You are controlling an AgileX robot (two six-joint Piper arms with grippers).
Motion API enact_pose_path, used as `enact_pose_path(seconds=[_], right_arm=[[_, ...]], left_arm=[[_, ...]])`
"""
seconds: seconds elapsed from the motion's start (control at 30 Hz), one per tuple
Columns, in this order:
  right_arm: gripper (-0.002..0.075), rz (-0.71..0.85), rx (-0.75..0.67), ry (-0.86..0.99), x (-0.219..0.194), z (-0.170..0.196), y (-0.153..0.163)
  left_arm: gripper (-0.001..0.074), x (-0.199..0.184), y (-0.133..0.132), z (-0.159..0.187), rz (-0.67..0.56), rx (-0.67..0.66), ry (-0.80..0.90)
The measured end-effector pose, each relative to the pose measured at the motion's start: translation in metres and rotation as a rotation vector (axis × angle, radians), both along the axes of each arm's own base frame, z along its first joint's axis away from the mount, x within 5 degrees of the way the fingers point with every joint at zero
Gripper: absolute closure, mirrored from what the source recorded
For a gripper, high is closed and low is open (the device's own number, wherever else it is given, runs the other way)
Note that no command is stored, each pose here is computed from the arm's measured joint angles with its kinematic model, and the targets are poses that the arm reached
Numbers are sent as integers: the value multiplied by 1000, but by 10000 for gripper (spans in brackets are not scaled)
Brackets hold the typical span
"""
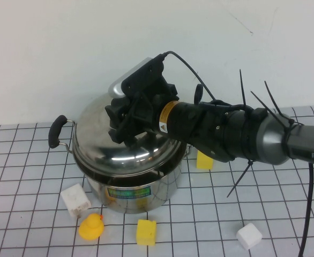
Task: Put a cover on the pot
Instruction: Place the pot lid on the pot
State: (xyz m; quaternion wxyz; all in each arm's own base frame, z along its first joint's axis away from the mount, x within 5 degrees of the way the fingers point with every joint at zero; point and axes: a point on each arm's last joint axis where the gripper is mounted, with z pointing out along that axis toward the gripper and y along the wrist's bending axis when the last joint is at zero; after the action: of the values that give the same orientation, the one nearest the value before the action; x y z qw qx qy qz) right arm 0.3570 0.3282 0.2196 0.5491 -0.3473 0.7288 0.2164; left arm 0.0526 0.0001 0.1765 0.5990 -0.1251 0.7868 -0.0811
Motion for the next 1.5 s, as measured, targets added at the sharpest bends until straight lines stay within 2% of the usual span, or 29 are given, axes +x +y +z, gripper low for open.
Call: enact_pose_path(seconds=[1.5], right_arm=[[379,-17,-73,54,-4,-7,0]], left_arm=[[738,0,0,0,0,0,0]])
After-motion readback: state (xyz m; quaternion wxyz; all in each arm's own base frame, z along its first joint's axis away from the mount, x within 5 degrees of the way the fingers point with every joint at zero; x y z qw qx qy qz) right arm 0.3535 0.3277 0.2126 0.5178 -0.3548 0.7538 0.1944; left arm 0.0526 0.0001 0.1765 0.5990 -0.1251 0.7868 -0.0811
